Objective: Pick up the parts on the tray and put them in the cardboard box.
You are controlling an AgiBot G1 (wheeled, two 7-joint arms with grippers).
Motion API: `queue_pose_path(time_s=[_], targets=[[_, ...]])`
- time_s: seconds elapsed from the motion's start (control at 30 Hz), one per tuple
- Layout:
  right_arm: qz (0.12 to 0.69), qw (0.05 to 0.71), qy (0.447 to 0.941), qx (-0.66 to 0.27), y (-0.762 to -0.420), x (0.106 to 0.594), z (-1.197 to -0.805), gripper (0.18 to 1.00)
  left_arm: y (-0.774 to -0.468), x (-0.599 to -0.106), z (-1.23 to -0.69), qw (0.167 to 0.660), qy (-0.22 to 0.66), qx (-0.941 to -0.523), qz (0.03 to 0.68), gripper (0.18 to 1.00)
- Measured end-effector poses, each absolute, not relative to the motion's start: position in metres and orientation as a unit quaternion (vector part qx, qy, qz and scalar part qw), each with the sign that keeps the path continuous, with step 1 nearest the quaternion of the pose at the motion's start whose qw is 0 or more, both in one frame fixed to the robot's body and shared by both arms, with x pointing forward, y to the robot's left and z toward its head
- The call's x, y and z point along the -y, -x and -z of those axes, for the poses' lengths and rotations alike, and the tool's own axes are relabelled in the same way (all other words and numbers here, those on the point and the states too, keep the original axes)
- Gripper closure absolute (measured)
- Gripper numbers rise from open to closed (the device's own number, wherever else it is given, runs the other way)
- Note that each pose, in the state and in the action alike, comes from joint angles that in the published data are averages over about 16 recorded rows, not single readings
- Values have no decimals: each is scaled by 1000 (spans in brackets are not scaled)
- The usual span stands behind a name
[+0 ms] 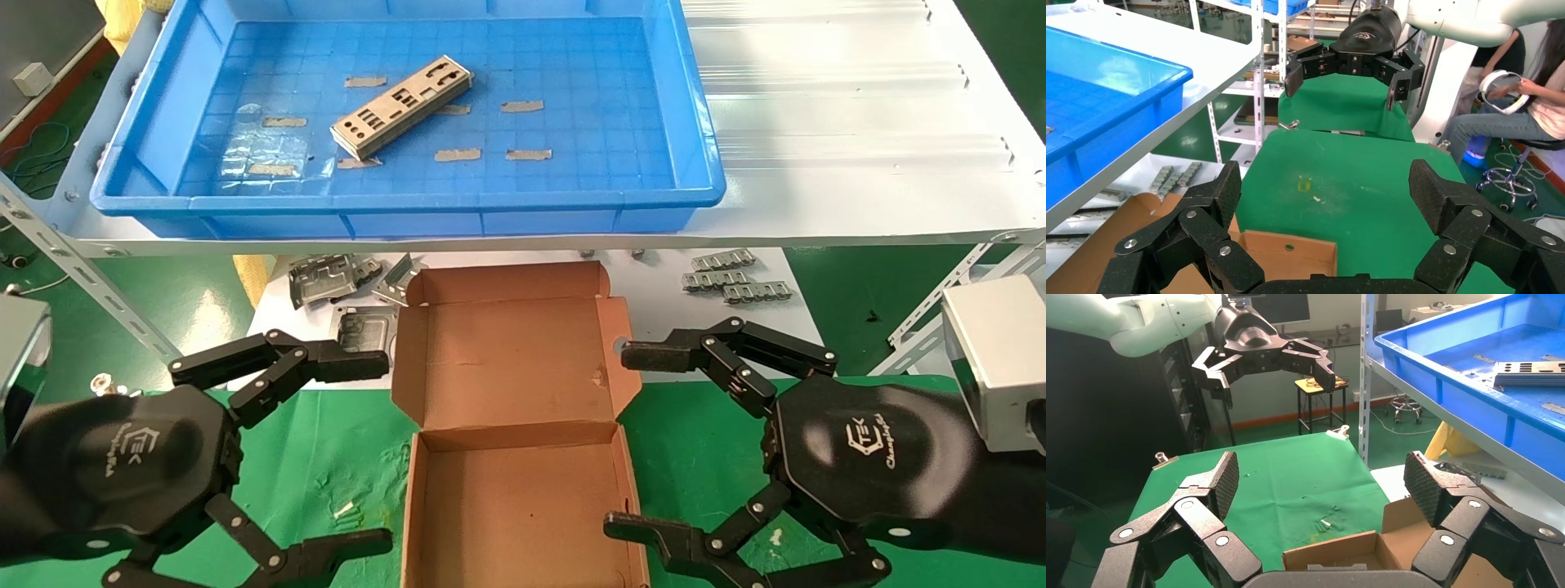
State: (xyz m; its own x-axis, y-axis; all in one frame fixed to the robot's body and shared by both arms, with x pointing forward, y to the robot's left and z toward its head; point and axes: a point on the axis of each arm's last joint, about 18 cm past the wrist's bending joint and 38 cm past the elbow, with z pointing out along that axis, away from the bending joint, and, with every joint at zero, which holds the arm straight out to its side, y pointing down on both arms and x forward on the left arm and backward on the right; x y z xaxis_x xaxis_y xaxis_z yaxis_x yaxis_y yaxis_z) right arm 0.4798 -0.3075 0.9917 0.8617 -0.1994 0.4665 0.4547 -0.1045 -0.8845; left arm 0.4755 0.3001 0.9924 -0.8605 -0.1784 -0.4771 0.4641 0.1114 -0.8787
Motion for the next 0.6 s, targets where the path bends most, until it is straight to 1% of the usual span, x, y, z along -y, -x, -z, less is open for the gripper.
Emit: queue_pose_path(time_s=[0.6], targets=[[247, 663, 701, 91, -480, 307, -992, 193, -475, -300, -992, 244, -101, -704, 659, 184]])
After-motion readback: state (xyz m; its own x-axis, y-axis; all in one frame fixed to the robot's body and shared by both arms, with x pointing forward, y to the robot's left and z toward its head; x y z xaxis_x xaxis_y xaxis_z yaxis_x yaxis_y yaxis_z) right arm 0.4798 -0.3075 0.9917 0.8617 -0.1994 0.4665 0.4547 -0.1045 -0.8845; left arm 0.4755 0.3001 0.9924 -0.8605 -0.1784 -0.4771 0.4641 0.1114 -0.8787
